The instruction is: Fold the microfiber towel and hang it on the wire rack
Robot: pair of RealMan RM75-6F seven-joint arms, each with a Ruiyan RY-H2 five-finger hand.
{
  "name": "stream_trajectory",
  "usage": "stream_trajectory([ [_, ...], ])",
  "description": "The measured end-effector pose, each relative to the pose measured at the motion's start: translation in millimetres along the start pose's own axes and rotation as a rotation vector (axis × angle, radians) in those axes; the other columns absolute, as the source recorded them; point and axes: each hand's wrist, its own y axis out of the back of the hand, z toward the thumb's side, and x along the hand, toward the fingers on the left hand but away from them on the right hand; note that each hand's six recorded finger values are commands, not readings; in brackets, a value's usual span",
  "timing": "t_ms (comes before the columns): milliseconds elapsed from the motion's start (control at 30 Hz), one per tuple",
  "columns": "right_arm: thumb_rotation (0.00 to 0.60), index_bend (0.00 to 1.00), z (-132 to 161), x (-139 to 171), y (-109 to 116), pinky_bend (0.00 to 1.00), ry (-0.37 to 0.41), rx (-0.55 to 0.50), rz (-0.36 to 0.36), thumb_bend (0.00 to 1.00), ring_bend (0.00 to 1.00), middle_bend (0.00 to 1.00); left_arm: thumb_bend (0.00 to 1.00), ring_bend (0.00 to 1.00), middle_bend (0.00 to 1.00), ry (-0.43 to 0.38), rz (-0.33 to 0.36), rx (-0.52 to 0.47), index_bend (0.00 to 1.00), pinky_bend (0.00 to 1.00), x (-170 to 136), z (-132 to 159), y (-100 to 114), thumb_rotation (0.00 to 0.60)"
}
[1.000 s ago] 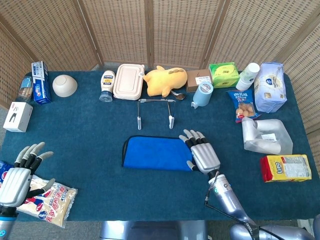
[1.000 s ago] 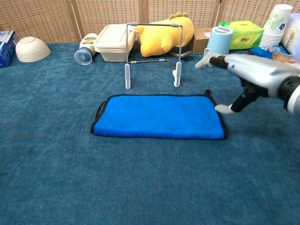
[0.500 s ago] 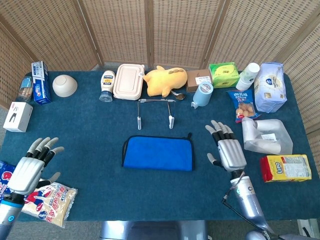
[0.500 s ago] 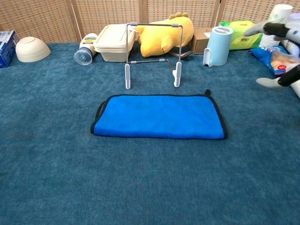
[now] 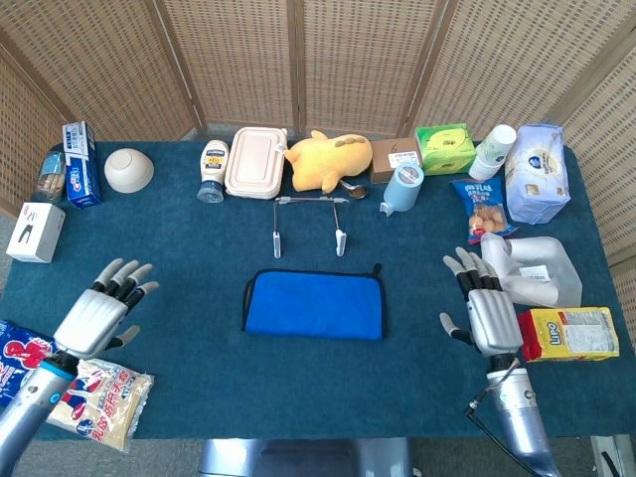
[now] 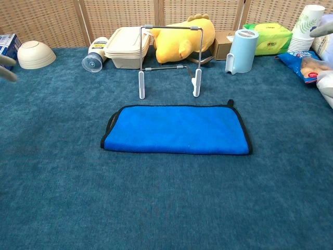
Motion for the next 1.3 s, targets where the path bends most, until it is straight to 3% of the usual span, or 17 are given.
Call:
stream_trajectory([
  [300, 0.6, 0.09, -11, 10, 10, 0.0, -0.039, -0.004, -0.024, 0.29, 0.0, 0.0, 0.34, 0.0, 0.08, -0.174, -0.01, 0.067, 0.18, 0.0, 62, 21, -15, 0.6],
  [567, 0.6, 0.09, -18, 13, 16, 0.0, -0.066, -0.008, -0.044, 0.28, 0.0, 0.0, 0.34, 0.0, 0.08, -0.277, -0.003, 0.046, 0.18, 0.0, 109, 58, -31, 0.6],
  [1300, 0.6, 0.08, -33, 24, 30, 0.0, -0.121, -0.008, -0.09, 0.28, 0.0, 0.0, 0.34, 0.0, 0.08, -0.364, -0.012, 0.074, 0.19, 0.0, 152, 99, -51, 0.6],
])
